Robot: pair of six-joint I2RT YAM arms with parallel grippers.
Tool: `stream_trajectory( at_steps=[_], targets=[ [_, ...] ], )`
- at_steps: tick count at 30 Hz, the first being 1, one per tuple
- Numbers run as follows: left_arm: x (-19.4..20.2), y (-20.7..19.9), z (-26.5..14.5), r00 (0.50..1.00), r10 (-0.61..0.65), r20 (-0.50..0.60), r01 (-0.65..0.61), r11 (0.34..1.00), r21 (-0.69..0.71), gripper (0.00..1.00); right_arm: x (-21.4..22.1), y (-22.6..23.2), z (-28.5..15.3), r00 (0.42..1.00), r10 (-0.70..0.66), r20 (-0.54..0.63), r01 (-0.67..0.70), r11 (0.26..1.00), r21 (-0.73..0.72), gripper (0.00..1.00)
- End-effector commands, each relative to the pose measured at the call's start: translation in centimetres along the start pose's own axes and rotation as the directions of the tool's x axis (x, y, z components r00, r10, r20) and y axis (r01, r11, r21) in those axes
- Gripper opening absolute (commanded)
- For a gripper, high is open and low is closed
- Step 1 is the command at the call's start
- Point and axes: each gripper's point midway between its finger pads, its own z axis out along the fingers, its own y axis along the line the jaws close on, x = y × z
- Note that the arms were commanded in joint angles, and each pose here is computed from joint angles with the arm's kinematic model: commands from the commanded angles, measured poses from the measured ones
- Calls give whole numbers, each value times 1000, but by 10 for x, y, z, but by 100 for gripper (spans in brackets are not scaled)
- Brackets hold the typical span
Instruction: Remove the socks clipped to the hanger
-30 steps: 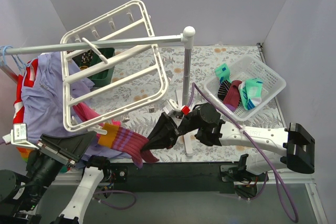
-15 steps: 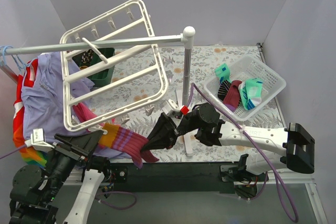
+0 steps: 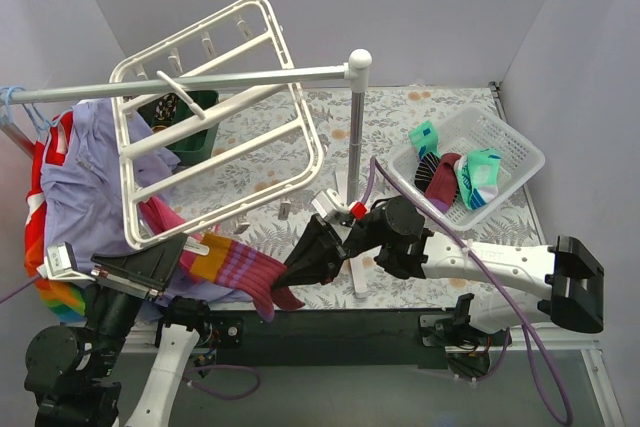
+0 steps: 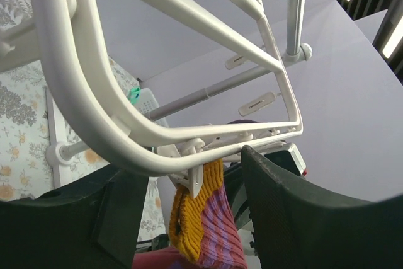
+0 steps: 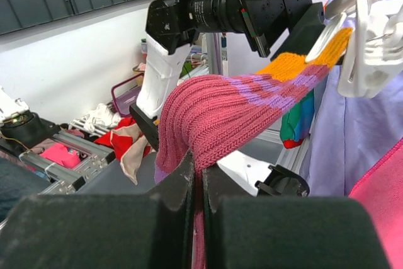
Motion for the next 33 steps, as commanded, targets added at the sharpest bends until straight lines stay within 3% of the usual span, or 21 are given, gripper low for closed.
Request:
stream_trajectory(
  at_steps=[1, 13, 16, 18, 21, 24, 30, 31, 33],
  targets=[
    [-8, -5, 13, 999, 25, 25, -25, 1000, 12, 57, -21, 11, -3, 998, -51, 45, 52, 999, -17, 3],
    [2, 5, 23, 1000, -16, -17, 16, 1000, 4, 51, -21, 12, -3, 998, -45, 47, 46, 999, -16, 2],
    [3, 6, 24, 1000, -16, -23, 16, 1000, 4, 40, -19, 12, -4, 998, -39, 44, 40, 999, -15, 2],
    [3, 5, 25, 1000, -12, -25, 12, 1000, 0, 24, -18, 12, -5, 998, -35, 43, 36, 999, -12, 2],
    [3, 5, 26, 999, 0, -36, -1, 1000, -11, 11, -16, 11, -5, 999, -28, 40, 28, 1000, -5, 2],
    [3, 6, 26, 999, 8, -37, -9, 1000, -22, 8, -13, 9, -7, 999, -19, 37, 19, 1000, 8, 2],
    [6, 9, 24, 999, 11, -53, -13, 999, -40, 9, -8, 6, -10, 1000, -19, 22, 18, 999, 33, 2],
    [7, 11, 24, 998, 9, -59, -12, 999, -52, 12, -8, 6, -11, 1000, -19, 20, 18, 999, 36, 2],
    [8, 11, 21, 998, 13, -68, -17, 998, -64, 30, -8, 7, -12, 1000, -23, 20, 22, 999, 41, 2]
  ],
)
